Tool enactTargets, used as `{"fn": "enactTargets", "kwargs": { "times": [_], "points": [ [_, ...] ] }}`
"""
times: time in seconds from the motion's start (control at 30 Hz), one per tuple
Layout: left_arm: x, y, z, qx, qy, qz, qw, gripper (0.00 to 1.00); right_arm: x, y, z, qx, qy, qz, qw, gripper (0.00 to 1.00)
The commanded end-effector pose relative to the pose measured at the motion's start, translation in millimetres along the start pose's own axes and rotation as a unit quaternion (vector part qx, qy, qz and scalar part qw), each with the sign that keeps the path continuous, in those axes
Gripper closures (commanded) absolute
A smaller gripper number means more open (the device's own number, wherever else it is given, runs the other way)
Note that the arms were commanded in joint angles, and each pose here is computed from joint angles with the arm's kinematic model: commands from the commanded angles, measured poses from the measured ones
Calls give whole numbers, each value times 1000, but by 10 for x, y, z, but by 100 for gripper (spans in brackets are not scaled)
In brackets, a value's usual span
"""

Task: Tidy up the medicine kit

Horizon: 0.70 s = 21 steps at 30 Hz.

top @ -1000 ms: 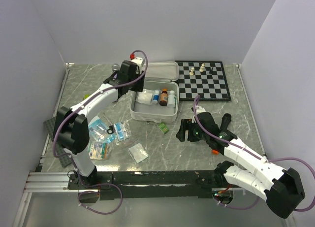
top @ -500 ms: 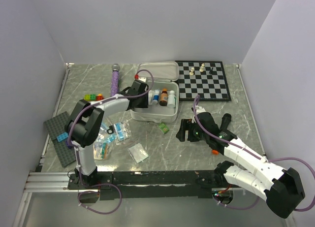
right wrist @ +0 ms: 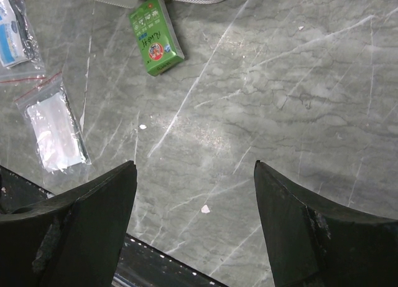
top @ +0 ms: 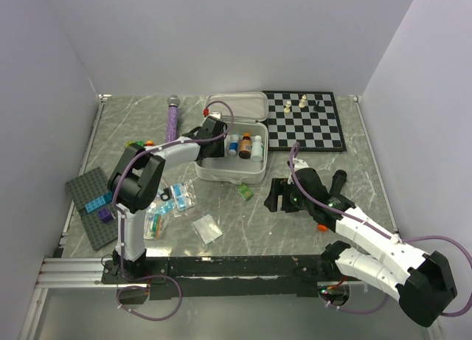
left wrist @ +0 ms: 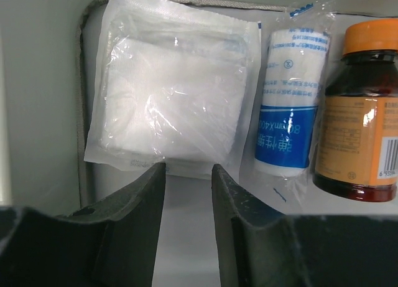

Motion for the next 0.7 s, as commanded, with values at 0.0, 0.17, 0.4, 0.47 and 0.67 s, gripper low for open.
{"fn": "enactTargets", "kwargs": {
  "times": [0.0, 0.17, 0.4, 0.47, 0.67],
  "points": [
    [-223, -47, 257, -17, -48, -4, 999, 58, -70, 56, 144, -5, -23, 0, 1000, 18],
    [-697, -15, 442, -28, -93, -18, 995, 52, -78, 70, 163, -5, -26, 4, 1000, 17],
    [-1584, -86, 603, -57, -167, -43, 983, 48, -93, 80, 180, -6, -31, 7, 999, 17],
    [-1760, -42, 484, -79, -170, -27, 982, 49, -77, 66, 152, -7, -28, 6, 1000, 18],
    [-2073, 390, -217, -202, -137, 30, 969, 48, -5, 27, 8, -9, -8, 12, 1000, 18]
  ]
}}
Point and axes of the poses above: each gripper's point midway between its finger pads, its own x axis out along the fingers, its own y axis along the line the jaws close on, z = x × y, the point moved 8 cm from there along -x, back along the fingers, and after that the axes turned 5 degrees about -x, right-handed, at the moved point
